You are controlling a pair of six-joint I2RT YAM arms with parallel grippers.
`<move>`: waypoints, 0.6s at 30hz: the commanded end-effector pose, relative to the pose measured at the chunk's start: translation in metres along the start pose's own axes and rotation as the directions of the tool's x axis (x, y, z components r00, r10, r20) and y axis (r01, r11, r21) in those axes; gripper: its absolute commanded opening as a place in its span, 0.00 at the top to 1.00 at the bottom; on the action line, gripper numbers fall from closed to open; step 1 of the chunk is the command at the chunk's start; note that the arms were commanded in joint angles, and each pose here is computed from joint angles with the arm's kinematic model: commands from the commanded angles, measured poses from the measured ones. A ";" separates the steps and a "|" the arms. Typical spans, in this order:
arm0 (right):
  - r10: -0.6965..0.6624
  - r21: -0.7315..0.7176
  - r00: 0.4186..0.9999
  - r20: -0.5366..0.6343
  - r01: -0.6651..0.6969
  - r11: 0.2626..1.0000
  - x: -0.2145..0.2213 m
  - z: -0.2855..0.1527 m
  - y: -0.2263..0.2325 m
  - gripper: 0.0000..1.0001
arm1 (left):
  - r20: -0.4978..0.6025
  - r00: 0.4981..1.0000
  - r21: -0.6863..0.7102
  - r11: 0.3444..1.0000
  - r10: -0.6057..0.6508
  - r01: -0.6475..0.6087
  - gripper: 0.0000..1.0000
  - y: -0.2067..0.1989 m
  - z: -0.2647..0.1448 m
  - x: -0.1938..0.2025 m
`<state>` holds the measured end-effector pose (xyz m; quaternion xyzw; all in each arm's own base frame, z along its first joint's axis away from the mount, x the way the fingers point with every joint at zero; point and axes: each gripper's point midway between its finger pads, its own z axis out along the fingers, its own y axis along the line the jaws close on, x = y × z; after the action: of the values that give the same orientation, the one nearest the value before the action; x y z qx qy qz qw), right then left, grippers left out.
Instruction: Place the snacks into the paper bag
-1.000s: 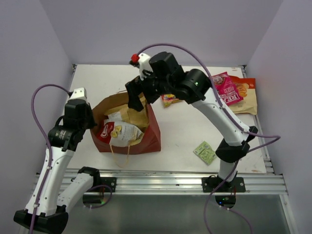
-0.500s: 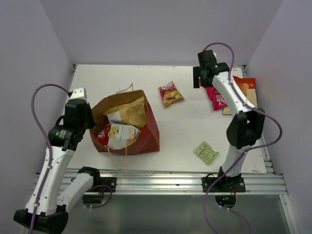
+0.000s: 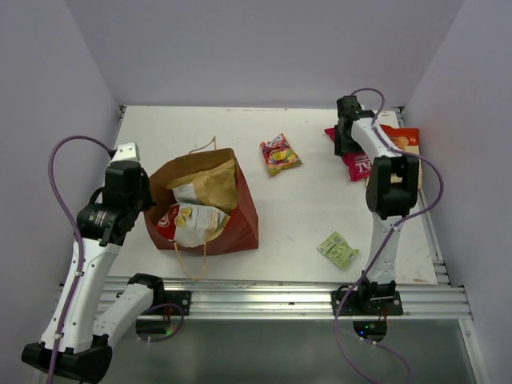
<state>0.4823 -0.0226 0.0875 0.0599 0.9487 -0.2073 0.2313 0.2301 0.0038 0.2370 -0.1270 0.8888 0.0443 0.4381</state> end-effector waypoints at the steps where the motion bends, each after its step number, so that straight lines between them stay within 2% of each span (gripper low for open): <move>1: 0.030 -0.016 0.999 -0.023 -0.030 0.999 0.001 0.022 -0.004 0.24 | 0.099 0.995 -0.011 1.000 -0.008 0.009 1.00 0.003 -0.013 -0.030; 2: 0.032 -0.028 0.998 -0.046 -0.033 0.999 0.006 0.025 -0.002 0.34 | 0.097 0.995 -0.012 1.000 -0.007 0.008 1.00 0.003 -0.012 -0.031; 3: 0.035 -0.041 0.997 -0.071 -0.038 0.998 0.012 0.032 -0.001 0.37 | 0.098 0.995 -0.012 1.000 -0.006 0.008 1.00 0.003 -0.012 -0.031; 9: -0.006 -0.190 0.985 -0.172 -0.027 0.981 0.048 0.044 0.027 0.37 | 0.104 0.995 -0.018 1.000 -0.007 0.009 1.00 0.004 -0.012 -0.032; 10: -0.018 -0.202 0.981 -0.194 -0.022 0.979 0.057 0.046 0.030 0.42 | 0.104 0.995 -0.018 1.000 -0.007 0.009 1.00 0.004 -0.012 -0.032; 12: -0.039 -0.228 0.973 -0.227 -0.014 0.974 0.068 0.045 0.034 0.79 | 0.104 0.995 -0.013 1.000 -0.006 0.008 1.00 0.003 -0.012 -0.033; 13: -0.032 -0.222 0.974 -0.222 -0.018 0.975 0.066 0.040 0.030 1.00 | 0.106 0.994 -0.013 1.000 -0.006 0.007 1.00 0.003 -0.012 -0.033; 15: -0.017 -0.240 0.980 -0.198 -0.032 0.970 0.062 0.025 0.028 1.00 | 0.108 0.994 -0.012 1.000 -0.008 0.009 1.00 0.003 -0.012 -0.033; 18: 0.031 -0.323 0.997 -0.067 -0.051 0.945 0.033 -0.031 0.024 1.00 | 0.115 0.993 -0.009 1.000 -0.012 0.013 1.00 0.003 -0.012 -0.033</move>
<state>0.4521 -0.0139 0.0284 0.0594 0.9798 -0.0987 0.1633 0.2295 0.0066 0.2385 -0.1280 0.8895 0.0528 0.4354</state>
